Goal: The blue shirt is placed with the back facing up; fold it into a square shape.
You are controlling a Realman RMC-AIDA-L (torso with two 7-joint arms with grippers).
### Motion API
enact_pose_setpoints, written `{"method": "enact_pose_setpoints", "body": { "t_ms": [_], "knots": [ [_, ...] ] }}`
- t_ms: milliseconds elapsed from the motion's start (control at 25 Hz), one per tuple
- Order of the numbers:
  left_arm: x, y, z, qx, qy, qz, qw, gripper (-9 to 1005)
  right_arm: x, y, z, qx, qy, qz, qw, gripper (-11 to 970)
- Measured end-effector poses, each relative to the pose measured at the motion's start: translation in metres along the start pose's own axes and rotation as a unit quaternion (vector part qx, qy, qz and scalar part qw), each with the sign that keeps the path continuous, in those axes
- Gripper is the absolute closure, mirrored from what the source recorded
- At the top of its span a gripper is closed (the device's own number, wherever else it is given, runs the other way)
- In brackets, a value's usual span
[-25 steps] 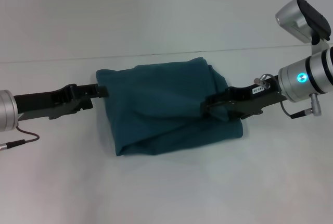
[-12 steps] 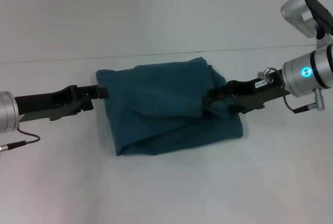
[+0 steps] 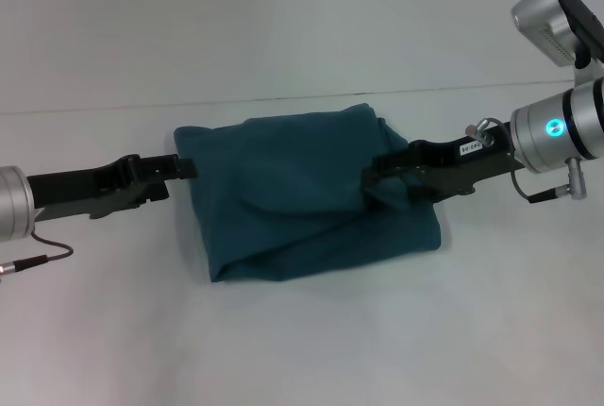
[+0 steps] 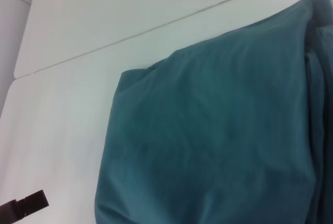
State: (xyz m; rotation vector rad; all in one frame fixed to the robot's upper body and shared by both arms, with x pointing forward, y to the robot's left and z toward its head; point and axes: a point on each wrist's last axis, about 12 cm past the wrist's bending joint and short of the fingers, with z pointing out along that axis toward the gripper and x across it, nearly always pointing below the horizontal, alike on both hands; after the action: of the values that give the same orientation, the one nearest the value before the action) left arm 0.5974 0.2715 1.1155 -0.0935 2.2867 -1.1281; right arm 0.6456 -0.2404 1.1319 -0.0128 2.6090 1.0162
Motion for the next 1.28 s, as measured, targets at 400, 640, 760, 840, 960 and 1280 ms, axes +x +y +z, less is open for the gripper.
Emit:
{"method": "enact_pose_setpoints", "body": {
  "t_ms": [400,640,760,840,960,1280],
  "knots": [
    [-0.0005,-0.0003,0.0004,0.0,-0.001,0.001,1.0,322,0.0007,-0.0044,-0.0027,0.003,-0.004,0.008,1.0,231],
    [-0.0004,-0.0011,0.0021,0.002,0.002,-0.001,1.0,323,0.0002,-0.0048,-0.0032,0.003,-0.005,0.009,1.0,382],
    [-0.0012,-0.0014,0.0027,0.001,0.001,-0.001,1.0,323,0.0,-0.005,-0.0037,0.002,-0.005,0.009,1.0,531],
    [-0.0016,-0.0013,0.0028,0.0,-0.001,-0.001,1.0,323,-0.0001,-0.005,-0.0038,0.002,-0.006,0.01,1.0,619],
    [-0.0018,-0.0016,0.0031,0.0,-0.001,-0.001,1.0,323,-0.0004,-0.0052,-0.0039,0.003,-0.007,0.009,1.0,737],
    [-0.0018,-0.002,0.0036,0.001,0.0,-0.002,1.0,324,-0.0014,-0.0071,-0.0071,0.005,-0.007,0.007,1.0,948]
  ]
}}
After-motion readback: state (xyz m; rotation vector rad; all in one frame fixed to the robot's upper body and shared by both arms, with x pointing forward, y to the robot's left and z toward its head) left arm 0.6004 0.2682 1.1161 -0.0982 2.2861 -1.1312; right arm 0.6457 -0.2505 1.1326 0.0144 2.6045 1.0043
